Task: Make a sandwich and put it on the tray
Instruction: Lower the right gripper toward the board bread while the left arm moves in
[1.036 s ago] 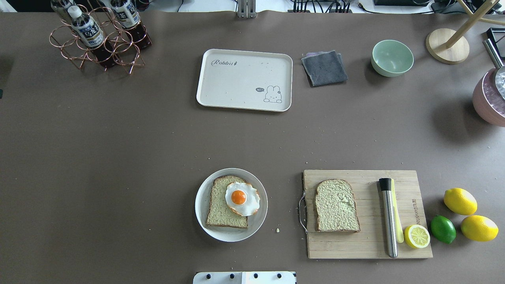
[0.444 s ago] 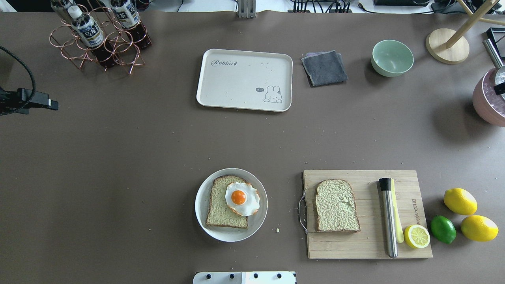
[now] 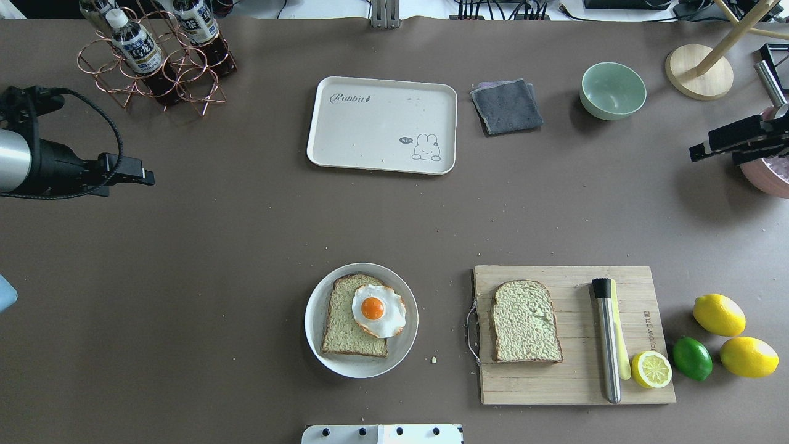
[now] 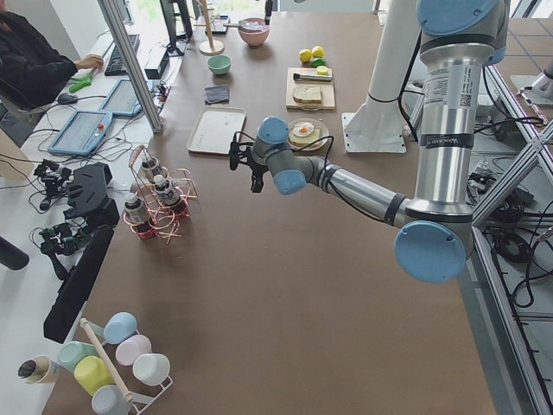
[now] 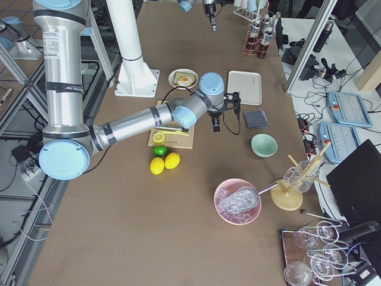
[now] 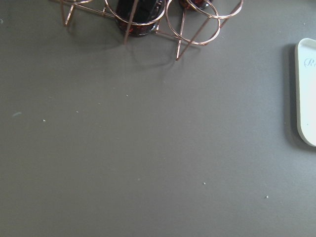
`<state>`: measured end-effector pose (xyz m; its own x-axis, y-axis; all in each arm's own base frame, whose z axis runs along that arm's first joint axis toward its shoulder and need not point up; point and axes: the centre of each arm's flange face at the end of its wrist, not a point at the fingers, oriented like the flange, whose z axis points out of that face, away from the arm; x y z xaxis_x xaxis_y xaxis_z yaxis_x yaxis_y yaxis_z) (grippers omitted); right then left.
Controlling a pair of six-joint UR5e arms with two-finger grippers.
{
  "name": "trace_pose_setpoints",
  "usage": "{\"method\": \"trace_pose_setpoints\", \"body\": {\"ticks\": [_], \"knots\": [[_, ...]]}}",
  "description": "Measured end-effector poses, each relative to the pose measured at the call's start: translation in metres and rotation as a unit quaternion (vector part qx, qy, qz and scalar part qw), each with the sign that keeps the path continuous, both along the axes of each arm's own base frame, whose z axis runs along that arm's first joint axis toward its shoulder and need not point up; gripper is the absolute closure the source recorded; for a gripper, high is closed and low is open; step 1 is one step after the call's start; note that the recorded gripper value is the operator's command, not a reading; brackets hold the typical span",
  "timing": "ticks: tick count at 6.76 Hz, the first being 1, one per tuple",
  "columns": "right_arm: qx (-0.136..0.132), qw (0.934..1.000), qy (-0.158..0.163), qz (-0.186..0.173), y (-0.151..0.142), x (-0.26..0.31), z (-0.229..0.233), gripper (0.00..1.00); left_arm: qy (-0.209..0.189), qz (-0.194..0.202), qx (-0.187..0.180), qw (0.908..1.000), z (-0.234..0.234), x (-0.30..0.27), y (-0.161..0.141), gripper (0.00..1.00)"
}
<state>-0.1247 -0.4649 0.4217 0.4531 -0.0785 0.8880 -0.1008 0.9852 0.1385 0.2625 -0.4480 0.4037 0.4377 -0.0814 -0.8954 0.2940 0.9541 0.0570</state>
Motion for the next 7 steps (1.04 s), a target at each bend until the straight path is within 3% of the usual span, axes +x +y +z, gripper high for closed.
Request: {"method": "trace_pose_setpoints", "body": {"ticks": [2, 7], "knots": [[-0.019, 0.9997, -0.015, 0.002, 0.015, -0.036, -0.010, 0.00, 0.003, -0.010, -0.005, 0.9999, -0.010, 0.026, 0.007, 0.02], [-0.049, 0.9987, -0.011, -0.001, 0.065, -0.131, -0.042, 0.00, 0.008, -0.017, -0.010, 0.9998, -0.017, 0.034, 0.006, 0.02]]}}
